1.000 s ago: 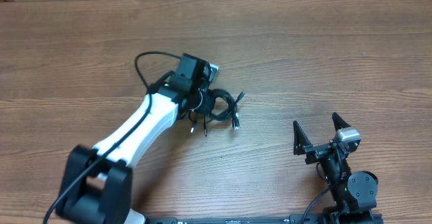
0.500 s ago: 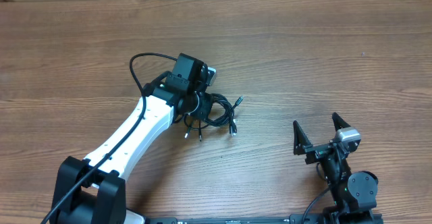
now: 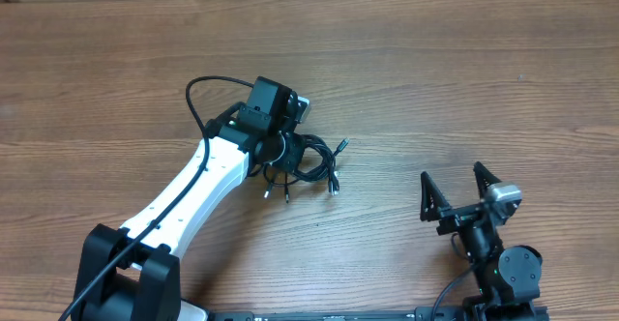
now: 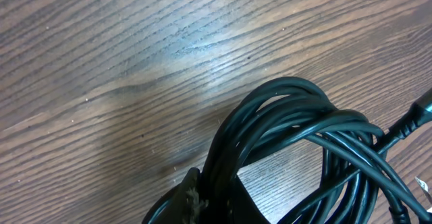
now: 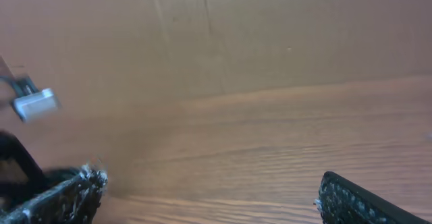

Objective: Untangle cables
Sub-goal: 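Lower the left gripper and grasp the black cable bundle, then move the right gripper toward the bundle held by the left gripper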

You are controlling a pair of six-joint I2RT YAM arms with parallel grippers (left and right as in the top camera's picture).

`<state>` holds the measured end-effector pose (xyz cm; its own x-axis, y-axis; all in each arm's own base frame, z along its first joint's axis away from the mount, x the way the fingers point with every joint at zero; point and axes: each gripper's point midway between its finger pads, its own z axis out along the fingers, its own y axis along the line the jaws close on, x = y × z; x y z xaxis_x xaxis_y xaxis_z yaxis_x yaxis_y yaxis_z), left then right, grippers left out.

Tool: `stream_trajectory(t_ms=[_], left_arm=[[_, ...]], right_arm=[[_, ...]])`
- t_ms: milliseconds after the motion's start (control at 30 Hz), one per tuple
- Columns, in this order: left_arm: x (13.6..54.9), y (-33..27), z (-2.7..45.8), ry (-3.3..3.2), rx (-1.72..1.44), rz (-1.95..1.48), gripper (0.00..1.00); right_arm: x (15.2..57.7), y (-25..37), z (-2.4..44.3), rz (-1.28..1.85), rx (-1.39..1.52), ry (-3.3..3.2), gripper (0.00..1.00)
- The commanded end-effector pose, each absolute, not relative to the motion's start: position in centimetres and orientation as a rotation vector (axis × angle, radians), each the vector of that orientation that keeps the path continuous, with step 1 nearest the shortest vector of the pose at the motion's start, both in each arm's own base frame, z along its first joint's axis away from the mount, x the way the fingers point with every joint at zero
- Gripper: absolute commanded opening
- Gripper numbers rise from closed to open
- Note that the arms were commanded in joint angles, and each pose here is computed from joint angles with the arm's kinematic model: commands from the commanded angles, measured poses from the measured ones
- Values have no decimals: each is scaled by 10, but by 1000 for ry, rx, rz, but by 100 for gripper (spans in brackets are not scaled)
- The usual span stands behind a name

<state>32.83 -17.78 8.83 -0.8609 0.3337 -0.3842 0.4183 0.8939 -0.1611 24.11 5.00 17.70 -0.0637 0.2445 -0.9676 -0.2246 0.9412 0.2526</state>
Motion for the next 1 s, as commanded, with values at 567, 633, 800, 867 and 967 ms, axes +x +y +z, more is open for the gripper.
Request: stream_trajectory(t_ms=[567, 633, 800, 867, 967], left_arm=[[319, -217, 101, 2393, 1196, -364, 4], [318, -223, 103, 2371, 1210, -386, 4], [312, -249, 114, 2276, 1245, -524, 4], [308, -263, 123, 2220, 1259, -624, 4], [304, -275, 131, 2164, 1275, -703, 5]], right_arm=[[220, 89, 198, 654, -73, 1765, 100], [221, 93, 202, 655, -104, 1803, 100], [232, 97, 206, 659, -109, 1951, 100], [238, 98, 207, 662, -90, 2033, 100], [244, 103, 212, 680, -97, 2131, 100]])
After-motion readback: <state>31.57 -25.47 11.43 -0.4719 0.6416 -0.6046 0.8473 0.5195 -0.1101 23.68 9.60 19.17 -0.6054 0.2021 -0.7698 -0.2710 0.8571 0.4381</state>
